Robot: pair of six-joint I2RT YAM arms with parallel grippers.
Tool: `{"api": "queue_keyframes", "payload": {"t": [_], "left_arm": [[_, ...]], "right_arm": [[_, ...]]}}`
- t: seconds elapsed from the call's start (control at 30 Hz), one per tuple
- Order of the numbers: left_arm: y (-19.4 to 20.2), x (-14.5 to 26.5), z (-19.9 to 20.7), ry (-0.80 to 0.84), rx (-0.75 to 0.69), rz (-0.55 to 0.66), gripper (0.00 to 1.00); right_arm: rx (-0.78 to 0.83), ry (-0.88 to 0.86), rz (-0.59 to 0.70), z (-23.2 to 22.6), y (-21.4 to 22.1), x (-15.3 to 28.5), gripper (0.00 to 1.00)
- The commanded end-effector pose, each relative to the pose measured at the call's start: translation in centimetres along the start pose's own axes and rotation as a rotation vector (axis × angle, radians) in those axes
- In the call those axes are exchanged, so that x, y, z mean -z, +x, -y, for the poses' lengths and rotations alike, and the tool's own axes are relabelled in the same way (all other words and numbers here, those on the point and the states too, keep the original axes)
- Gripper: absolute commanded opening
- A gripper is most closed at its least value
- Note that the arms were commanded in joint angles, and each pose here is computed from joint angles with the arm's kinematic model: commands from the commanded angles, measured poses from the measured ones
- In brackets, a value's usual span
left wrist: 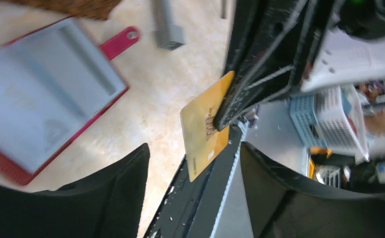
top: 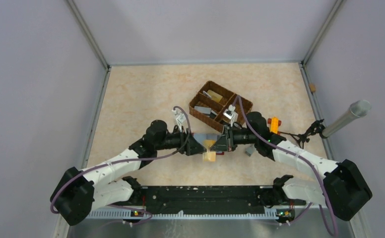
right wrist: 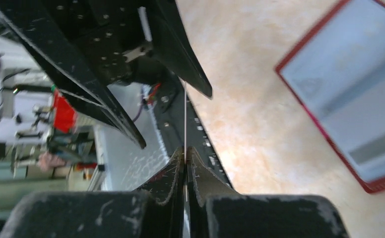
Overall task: Put the credit cards into the card holder
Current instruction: Insert the credit card into the card holder.
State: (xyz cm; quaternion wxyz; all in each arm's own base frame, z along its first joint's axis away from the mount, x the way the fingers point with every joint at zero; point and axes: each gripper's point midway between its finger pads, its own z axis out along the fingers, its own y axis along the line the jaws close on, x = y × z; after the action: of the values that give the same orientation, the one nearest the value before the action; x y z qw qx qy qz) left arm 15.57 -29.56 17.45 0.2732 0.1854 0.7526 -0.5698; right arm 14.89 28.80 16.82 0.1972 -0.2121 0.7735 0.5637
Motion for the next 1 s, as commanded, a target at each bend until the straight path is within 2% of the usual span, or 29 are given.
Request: {"api": "queue_keyframes", "payload": {"t": [0.0,0.1,0.27,0.6,0.97], "left_arm": [[-0.5,0.9,-6.5,-0.349,0.082,0.041,0.75],[-0.4,1.6,-9.2,-0.451,0.153,0.054,0.8],[0.1,1.9,-11.8,-0.546,0.214,0.049,0.77],[0.2,1.5,-14.7,-0.624,0.208,0.022,0.69],[0.2,1.0,-16.4,-0.656,0.194,-0.004,0.66]], "right_arm": [[-0.088,0.234,0.166,4.4,-1.6,0.1,0.0],[-0.15,0.354,0.204,6.9,-1.6,0.4,0.0],[-0.192,0.505,0.215,10.0,-1.7,0.7,0.0],[-0.191,0.534,0.251,11.6,-3.2,-0.5,0.0],[-0.202,0.494,0.286,12.1,-4.3,-1.8,0.0]]}}
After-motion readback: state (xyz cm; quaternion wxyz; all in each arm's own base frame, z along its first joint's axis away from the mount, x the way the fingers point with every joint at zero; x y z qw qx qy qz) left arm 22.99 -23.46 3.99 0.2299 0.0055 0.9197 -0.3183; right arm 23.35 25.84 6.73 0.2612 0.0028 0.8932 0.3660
